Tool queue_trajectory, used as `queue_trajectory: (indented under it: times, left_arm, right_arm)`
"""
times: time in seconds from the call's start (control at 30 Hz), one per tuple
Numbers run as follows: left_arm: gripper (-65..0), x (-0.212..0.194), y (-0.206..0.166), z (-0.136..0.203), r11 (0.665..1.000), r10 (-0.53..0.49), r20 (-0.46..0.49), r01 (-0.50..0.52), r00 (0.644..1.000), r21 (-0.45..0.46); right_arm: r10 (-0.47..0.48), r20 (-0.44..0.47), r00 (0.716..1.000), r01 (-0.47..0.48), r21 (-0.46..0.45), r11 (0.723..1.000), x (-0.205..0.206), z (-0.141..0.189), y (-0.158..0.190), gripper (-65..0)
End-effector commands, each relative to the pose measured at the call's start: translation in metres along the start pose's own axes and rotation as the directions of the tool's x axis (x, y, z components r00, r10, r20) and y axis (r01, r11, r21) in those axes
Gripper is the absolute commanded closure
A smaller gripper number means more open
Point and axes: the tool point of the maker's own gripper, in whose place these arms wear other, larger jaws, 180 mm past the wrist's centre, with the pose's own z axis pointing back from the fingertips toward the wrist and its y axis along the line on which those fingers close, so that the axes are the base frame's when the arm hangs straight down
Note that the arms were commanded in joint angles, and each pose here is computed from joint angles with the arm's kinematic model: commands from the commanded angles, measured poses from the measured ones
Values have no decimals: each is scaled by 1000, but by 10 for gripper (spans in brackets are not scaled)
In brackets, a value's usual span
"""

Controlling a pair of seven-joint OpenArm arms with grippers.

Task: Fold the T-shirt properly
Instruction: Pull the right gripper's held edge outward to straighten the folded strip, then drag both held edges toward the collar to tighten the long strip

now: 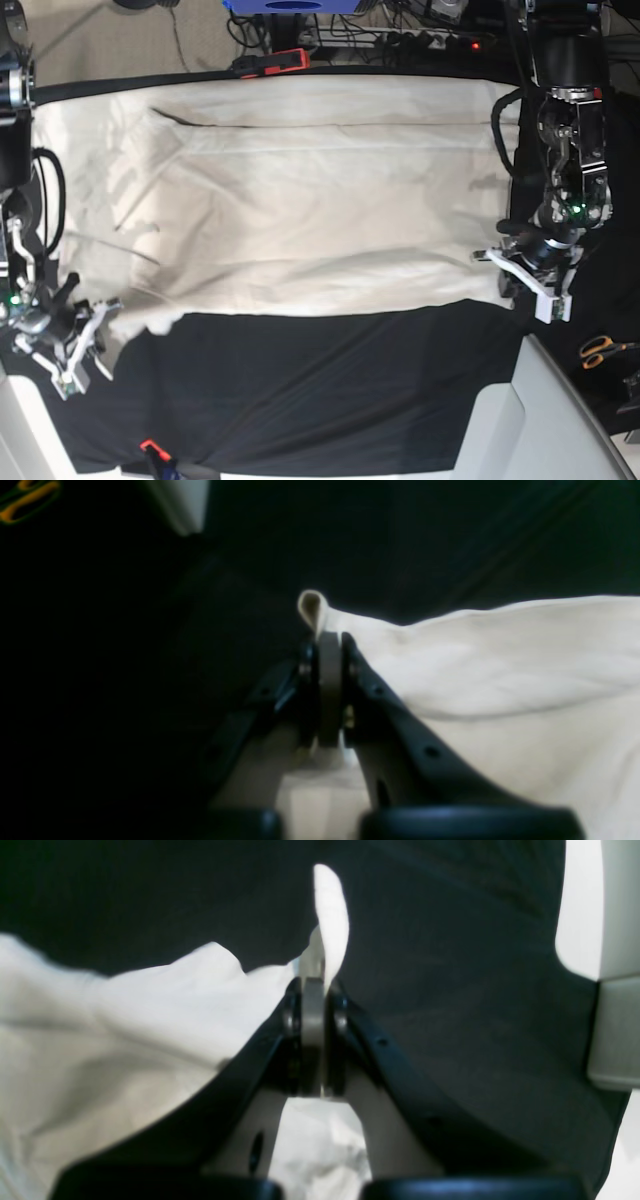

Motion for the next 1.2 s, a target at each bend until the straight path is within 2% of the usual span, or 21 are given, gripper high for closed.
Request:
queue_trajectory:
  times: [0.0,0.23,0.4,0.53,0.9,1.03,1.17]
  left_arm:
    - [0,21,6,3,1000,-16,59,15,998,9]
    - [0,20,7,4,1000,-20,58,19,998,12]
    - [0,40,-1,11,999,-43,109,43,993,2]
    - [0,40,-6,19,998,-63,120,64,991,-7]
    - [0,-13,-4,33,994,-106,-13,106,994,-16]
    - [0,-29,2,39,991,-132,-55,131,990,-20]
    - [0,-47,-10,49,983,-170,-84,163,982,-78]
  right_arm:
    - [12,48,999,-11,-27,1000,17,7,-13,-2]
    - [11,27,1000,-10,-17,1000,4,6,-8,-2]
    - [37,50,998,-36,-18,999,11,13,-4,-2]
    - [61,8,998,-61,-20,998,10,19,-1,-2]
    - [108,-117,987,-106,21,994,-39,43,37,0]
    - [46,-148,988,-48,-12,999,-56,52,43,0]
    - [19,-187,982,-22,-10,1000,-79,60,49,0]
